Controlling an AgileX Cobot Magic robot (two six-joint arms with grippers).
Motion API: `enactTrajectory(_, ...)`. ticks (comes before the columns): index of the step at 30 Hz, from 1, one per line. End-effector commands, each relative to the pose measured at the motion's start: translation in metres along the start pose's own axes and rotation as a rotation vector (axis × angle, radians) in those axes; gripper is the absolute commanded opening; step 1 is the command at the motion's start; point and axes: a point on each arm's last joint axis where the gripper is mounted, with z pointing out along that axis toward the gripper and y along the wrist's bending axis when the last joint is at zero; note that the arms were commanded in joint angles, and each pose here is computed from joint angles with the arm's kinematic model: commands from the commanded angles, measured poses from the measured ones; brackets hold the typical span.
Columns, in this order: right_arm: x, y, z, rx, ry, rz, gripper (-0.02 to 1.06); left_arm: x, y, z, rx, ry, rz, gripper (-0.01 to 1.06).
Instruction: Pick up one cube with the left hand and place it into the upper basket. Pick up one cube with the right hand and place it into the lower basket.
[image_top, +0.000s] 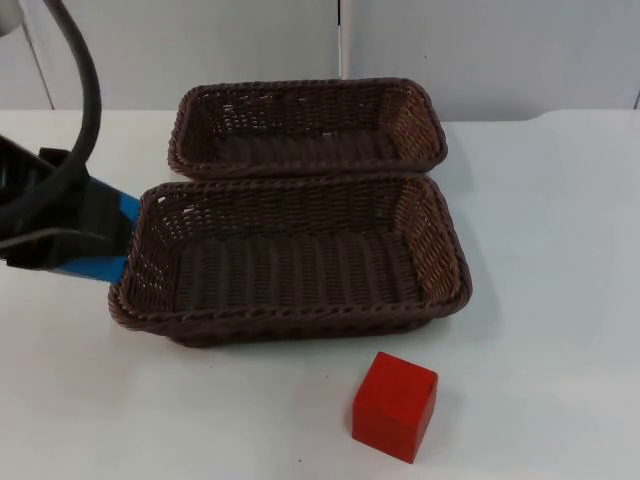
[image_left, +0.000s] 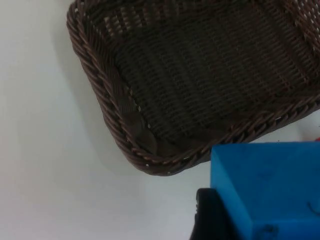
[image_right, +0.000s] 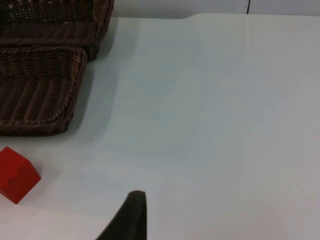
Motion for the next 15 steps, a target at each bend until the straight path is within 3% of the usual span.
enactTrajectory(1, 0.0001, -0.0001, -0.0003, 0.005, -0.005, -0.011, 1.05, -0.0028, -0.0016, -0.0022, 0.003, -0.028, 0.011, 0.00)
enactTrajectory(15, 0.0001, -0.0001, -0.0003, 0.005, -0.005, -0.011, 1.05, -0.0031, -0.0016, -0.0022, 0.003, -0.032, 0.011, 0.00)
